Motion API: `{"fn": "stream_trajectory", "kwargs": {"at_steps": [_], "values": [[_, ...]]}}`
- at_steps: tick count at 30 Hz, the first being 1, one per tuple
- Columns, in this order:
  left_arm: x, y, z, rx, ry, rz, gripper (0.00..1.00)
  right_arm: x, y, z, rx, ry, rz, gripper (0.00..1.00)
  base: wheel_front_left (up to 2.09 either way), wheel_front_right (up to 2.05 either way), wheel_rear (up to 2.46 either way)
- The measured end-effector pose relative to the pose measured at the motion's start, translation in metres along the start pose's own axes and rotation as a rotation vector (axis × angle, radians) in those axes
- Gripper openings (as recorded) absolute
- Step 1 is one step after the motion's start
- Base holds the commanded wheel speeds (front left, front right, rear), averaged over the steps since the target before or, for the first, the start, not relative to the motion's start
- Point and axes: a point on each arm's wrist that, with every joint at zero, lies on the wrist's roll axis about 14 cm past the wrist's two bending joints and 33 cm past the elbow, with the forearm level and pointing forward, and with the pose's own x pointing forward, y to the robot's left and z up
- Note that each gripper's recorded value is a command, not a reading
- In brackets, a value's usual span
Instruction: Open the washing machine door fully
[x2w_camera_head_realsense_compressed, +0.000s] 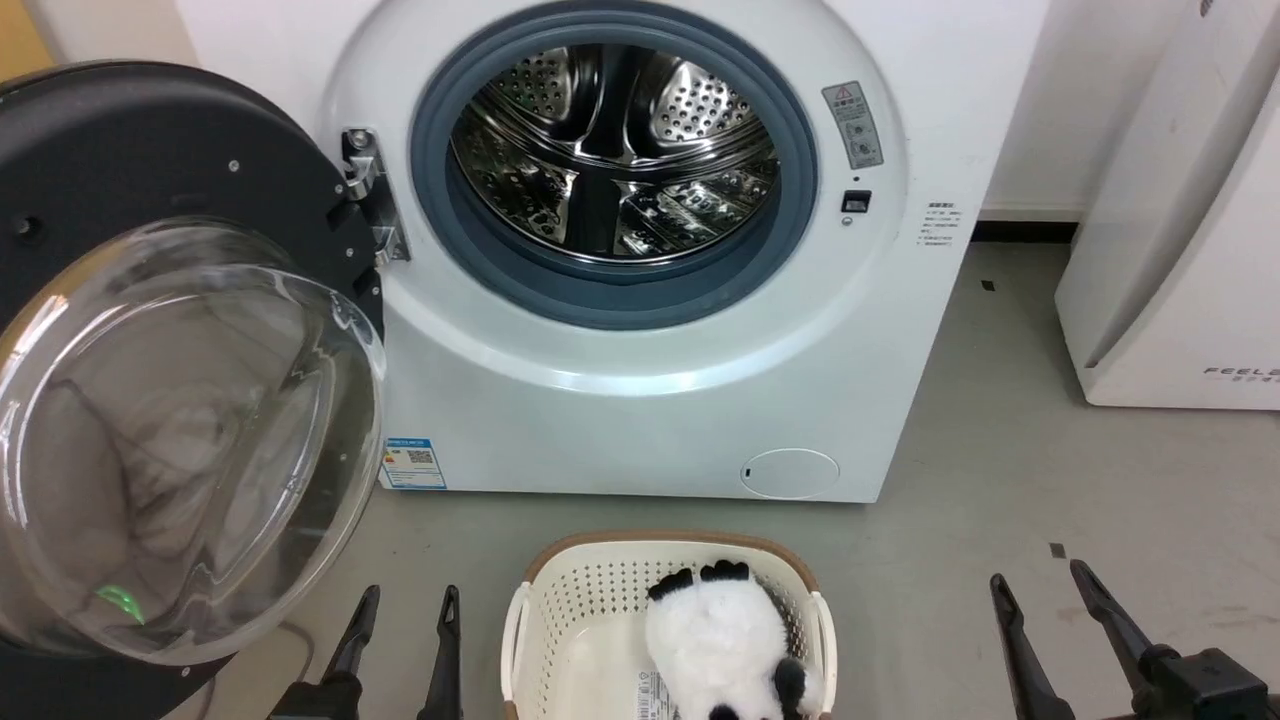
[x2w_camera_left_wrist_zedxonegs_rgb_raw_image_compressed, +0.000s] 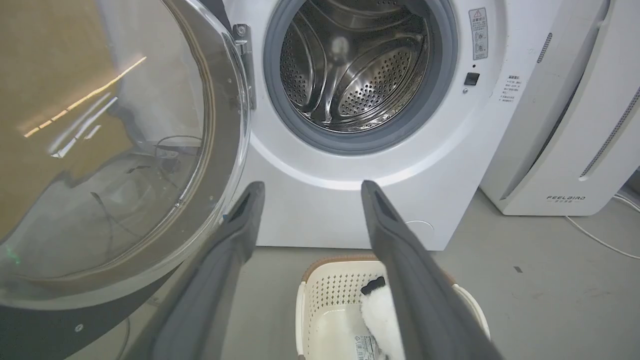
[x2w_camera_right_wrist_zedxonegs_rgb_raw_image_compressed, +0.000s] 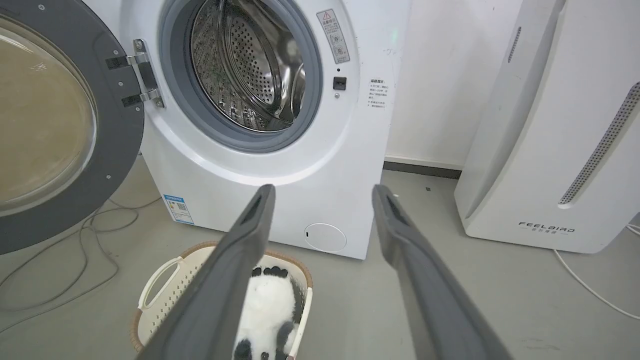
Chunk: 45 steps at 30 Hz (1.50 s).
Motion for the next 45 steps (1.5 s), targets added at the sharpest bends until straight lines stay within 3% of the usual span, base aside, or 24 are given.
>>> {"fn": "stream_trajectory", "kwargs": {"at_steps": [11,12,45], "values": [[0.002,0.002,-0.004,-0.010,0.015,0.004,1.00,-0.001,-0.001,-0.007,0.015,0.016,-0.005,1.00,0.00,0.00,0.00],[0.002,0.003,-0.004,-0.011,0.015,0.004,0.00,-0.001,-0.001,-0.008,0.016,0.018,-0.005,0.00,0.00,0.00,0.00],[0.010,0.002,-0.002,0.014,0.035,-0.001,0.00,0.004,0.000,-0.011,0.007,0.038,-0.001,0.00,0.00,0.00,0.00]]}}
